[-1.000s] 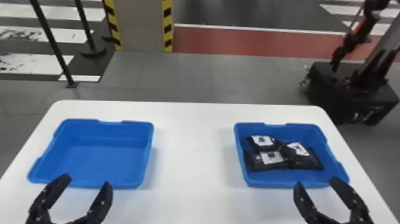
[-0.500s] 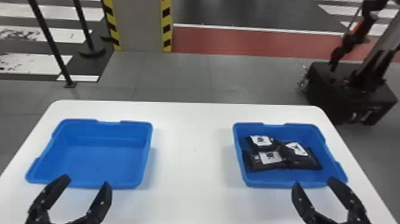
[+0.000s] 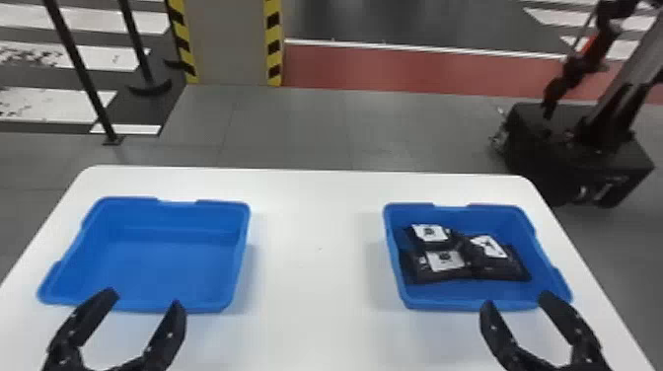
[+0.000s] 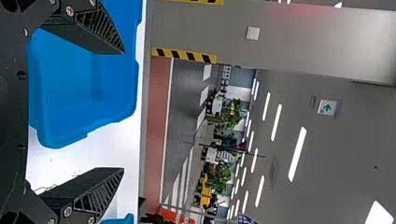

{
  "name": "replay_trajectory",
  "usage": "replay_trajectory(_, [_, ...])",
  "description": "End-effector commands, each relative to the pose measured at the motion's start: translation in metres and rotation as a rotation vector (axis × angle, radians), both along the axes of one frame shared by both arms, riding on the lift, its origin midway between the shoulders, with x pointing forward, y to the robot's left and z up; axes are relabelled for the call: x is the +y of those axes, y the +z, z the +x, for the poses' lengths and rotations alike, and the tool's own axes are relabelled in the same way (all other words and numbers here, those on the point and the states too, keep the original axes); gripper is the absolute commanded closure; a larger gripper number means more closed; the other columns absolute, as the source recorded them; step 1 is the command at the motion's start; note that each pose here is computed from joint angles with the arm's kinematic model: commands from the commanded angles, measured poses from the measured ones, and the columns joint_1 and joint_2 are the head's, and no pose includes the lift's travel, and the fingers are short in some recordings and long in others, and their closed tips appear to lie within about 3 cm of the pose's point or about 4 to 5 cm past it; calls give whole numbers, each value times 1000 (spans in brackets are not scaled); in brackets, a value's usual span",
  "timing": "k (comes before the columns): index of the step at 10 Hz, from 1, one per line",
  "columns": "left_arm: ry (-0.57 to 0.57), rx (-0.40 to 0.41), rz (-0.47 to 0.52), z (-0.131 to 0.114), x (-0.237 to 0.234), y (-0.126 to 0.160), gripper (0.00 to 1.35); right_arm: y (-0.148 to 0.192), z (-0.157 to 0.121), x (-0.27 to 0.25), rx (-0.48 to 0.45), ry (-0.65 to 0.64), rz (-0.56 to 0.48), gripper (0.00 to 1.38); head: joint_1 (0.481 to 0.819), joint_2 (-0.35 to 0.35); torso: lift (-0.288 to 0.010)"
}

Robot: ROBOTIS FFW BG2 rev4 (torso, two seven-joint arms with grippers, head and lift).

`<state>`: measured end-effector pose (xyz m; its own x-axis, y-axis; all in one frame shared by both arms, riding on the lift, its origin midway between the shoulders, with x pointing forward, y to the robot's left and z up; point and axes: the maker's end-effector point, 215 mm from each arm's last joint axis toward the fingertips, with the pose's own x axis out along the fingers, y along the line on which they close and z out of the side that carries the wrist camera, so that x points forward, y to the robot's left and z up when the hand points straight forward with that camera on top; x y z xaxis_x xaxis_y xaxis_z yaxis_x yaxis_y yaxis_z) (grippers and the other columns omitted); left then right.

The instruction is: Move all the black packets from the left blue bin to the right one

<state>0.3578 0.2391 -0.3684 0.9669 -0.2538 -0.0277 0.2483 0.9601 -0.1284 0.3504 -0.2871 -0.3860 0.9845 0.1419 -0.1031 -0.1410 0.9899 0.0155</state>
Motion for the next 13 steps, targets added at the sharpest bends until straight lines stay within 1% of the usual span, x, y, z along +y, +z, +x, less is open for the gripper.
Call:
replay_trajectory(1, [1,1,-5,1,-1,0,139,0,0,0,-1,-3,5,279,695,-79,-110])
replay_trajectory(11, [0,15,-13,2,-2,-4,139,-1,0,-1,-1,-6,15,280,695,-82,-110])
replay_trajectory(13, [0,15,-13,1,-2,-4,139,-5,0,-1,5,-9,24,280,695,-83,-110])
